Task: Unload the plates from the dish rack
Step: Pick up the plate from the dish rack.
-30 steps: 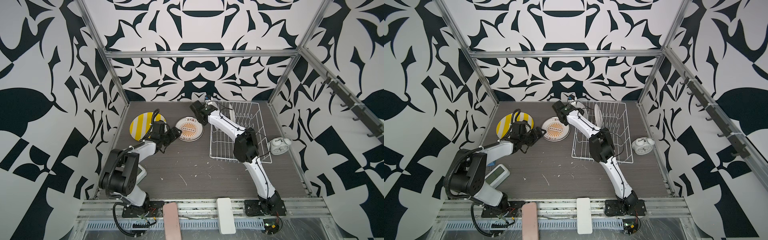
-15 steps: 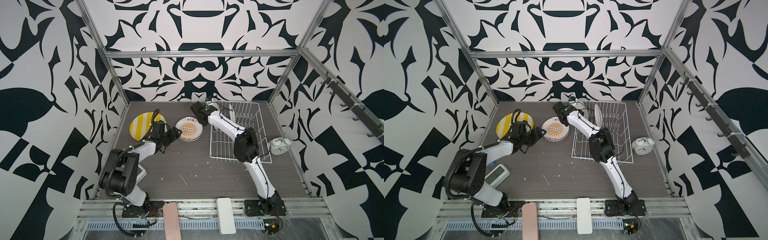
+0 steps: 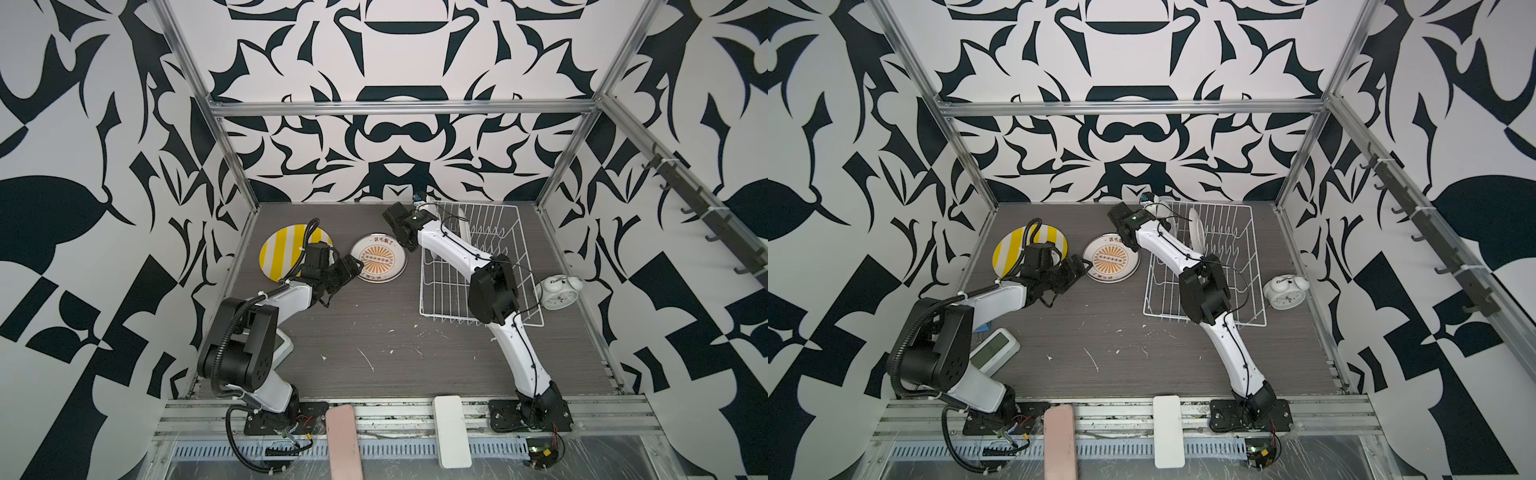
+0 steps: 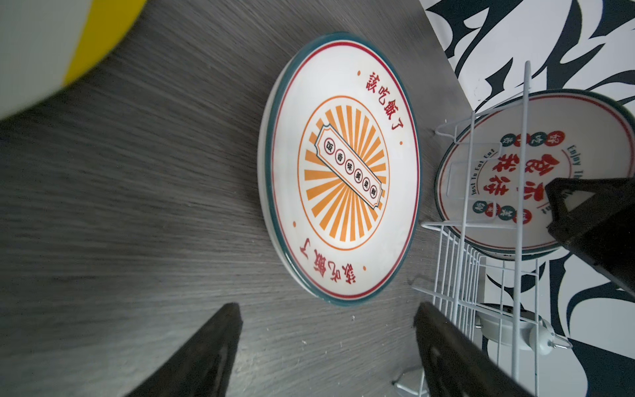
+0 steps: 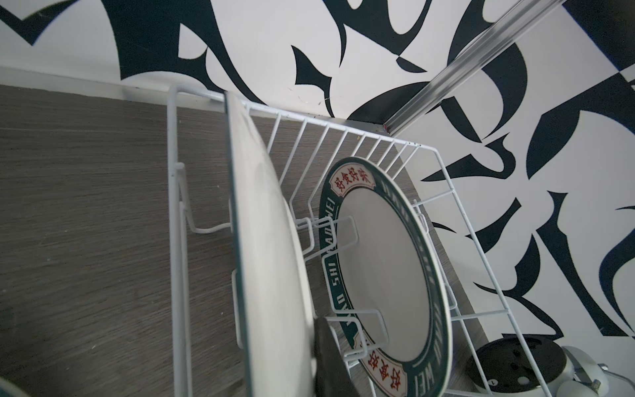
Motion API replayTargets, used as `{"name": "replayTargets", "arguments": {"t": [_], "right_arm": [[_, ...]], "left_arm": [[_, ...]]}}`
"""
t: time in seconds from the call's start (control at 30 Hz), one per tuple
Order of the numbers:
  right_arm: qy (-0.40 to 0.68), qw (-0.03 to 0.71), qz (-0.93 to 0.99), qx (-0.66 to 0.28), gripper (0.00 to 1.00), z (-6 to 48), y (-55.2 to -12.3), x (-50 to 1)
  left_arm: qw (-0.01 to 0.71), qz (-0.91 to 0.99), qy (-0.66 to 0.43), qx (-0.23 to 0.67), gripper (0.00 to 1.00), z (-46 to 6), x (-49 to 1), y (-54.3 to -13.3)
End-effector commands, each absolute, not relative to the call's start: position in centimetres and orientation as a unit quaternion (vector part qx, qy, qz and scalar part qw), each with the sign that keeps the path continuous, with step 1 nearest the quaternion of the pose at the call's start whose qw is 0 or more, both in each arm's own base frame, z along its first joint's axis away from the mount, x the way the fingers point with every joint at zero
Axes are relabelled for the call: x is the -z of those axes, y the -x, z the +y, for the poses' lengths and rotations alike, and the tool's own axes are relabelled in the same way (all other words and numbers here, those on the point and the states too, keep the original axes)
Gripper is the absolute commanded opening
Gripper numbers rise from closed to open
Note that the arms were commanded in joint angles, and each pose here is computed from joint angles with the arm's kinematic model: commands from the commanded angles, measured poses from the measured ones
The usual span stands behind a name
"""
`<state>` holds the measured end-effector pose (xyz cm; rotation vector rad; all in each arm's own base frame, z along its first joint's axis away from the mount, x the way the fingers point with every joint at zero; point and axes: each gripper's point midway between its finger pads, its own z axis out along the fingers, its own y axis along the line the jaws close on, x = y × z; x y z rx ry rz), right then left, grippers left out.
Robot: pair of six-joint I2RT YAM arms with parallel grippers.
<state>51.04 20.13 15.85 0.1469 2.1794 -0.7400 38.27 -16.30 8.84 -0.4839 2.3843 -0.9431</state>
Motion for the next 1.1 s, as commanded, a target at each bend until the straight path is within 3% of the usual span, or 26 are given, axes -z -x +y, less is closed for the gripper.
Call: {"name": "replayTargets", "arguments": {"t": [0.0, 0.23, 1.07], "right_arm": [[-0.076, 0.426, 0.860, 0.272, 0.13, 20.1, -50.7, -18.7], [-0.069, 0.430, 0.858, 0.273, 0.00, 20.1, -50.8, -19.4], [-0.060, 0.468, 0.832, 0.293, 0.00, 20.4, -50.4, -23.4]], "left_arm": [[0.270, 0.878, 0.173, 0.356, 0.84, -16.5, -10.0, -38.4], [0.271, 0.878, 0.173, 0.356, 0.84, -16.5, -10.0, -38.4], [0.271, 0.878, 0.172, 0.356, 0.84, -16.5, -10.1, -38.3]]}}
